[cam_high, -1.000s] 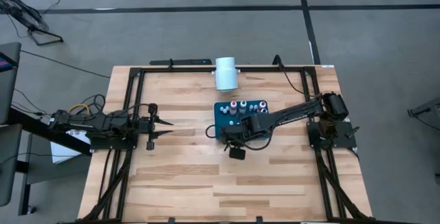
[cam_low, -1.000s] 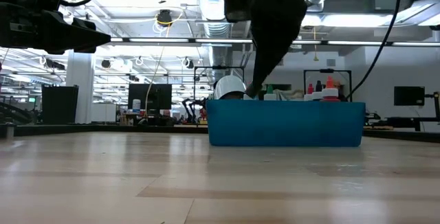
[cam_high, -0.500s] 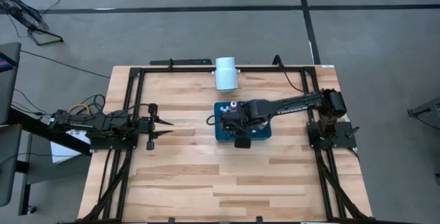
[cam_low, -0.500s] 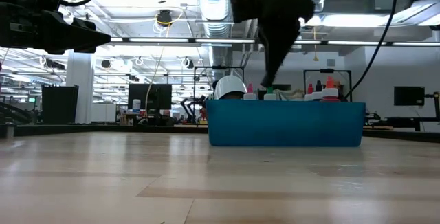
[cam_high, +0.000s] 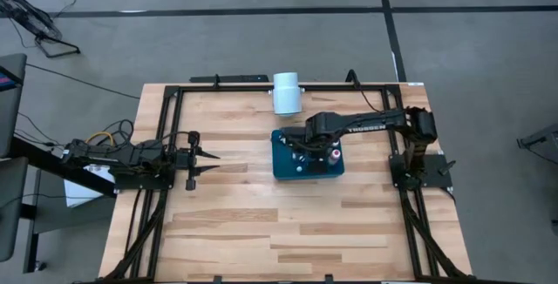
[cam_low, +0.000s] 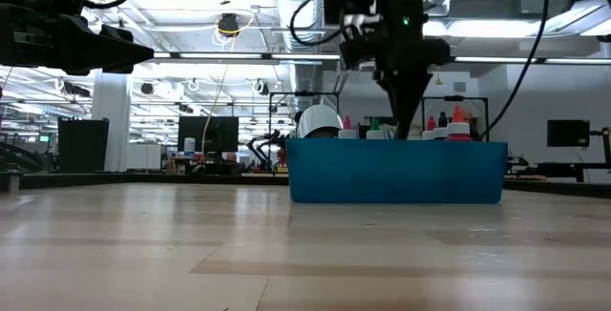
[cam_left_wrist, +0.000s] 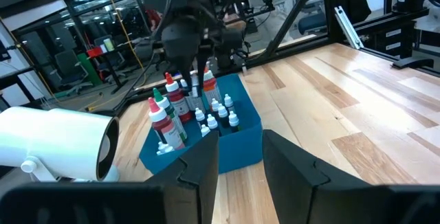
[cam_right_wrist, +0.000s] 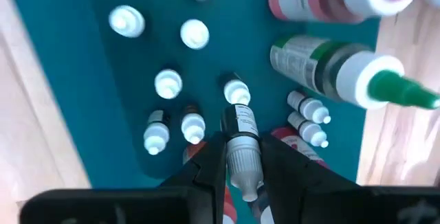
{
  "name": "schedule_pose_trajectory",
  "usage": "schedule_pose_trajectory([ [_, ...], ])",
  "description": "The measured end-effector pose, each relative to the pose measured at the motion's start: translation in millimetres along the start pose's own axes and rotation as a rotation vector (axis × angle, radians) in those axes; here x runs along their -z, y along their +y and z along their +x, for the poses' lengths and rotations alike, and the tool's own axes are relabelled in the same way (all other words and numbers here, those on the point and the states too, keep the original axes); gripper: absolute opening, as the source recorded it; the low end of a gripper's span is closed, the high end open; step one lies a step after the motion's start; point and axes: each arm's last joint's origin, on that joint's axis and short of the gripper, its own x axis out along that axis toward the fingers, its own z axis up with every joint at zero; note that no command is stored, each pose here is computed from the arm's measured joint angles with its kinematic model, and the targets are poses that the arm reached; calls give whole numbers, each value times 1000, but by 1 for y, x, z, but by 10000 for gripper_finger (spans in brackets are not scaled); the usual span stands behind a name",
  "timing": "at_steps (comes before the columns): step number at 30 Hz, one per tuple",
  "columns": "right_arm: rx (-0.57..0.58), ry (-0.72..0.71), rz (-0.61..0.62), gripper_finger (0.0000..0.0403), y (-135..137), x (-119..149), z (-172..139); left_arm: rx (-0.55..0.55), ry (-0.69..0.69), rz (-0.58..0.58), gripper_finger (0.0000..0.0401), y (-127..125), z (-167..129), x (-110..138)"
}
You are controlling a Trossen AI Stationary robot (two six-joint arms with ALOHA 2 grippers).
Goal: Pick & Place food coloring
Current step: Put the small black food coloring bottle into the blue bin
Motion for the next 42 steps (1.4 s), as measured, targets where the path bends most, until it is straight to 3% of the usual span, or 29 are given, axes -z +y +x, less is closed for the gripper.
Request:
schedule_pose_trajectory([
  [14,-30,60,53,69,-17,12,32,0,0,0,105,0,0,0],
  [25,-38,64,-12,69,-18,16,46,0,0,0,105,0,0,0],
  [30,-50,124,-64,69,-15,7,67,0,-1,0,105,0,0,0],
  [42,-50,141,-69,69,-19,-2,60,0,0,0,105,0,0,0],
])
